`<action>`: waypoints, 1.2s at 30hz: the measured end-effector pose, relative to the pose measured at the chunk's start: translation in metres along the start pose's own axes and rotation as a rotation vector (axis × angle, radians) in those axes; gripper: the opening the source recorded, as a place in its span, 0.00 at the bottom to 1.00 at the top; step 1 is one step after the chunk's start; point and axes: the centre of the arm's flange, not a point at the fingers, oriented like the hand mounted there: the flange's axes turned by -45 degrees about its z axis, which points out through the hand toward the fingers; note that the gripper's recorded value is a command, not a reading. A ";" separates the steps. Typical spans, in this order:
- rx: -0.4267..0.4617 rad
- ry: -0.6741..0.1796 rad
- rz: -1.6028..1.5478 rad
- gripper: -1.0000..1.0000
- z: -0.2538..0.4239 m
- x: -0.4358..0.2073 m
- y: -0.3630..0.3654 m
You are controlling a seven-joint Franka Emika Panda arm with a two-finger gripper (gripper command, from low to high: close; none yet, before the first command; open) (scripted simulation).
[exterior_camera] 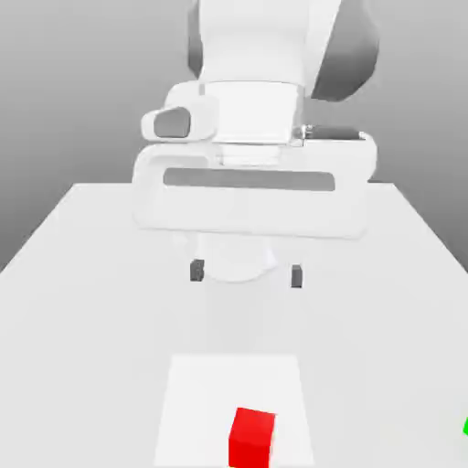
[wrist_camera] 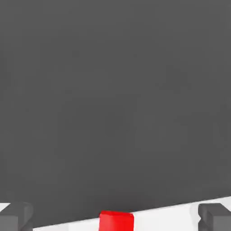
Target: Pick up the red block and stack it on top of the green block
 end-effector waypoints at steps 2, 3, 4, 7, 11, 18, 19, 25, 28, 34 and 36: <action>-0.006 -0.057 0.014 0.50 0.037 -0.010 -0.001; -0.009 -0.085 0.022 0.50 0.055 -0.016 -0.001; -0.012 -0.113 0.029 0.50 0.073 -0.022 -0.001; -0.020 -0.190 0.050 0.50 0.124 -0.044 -0.001; -0.022 -0.210 0.056 0.50 0.177 -0.058 -0.001; -0.023 -0.210 0.056 0.00 0.195 -0.063 0.000; -0.023 -0.210 0.056 0.00 0.191 -0.062 0.000; -0.014 -0.214 -0.035 0.00 0.134 -0.050 -0.033; 0.007 -0.219 -0.244 0.00 0.124 -0.059 -0.107; 0.054 -0.214 -0.656 0.00 0.102 -0.110 -0.250; 0.068 -0.209 -0.785 0.00 0.119 -0.136 -0.294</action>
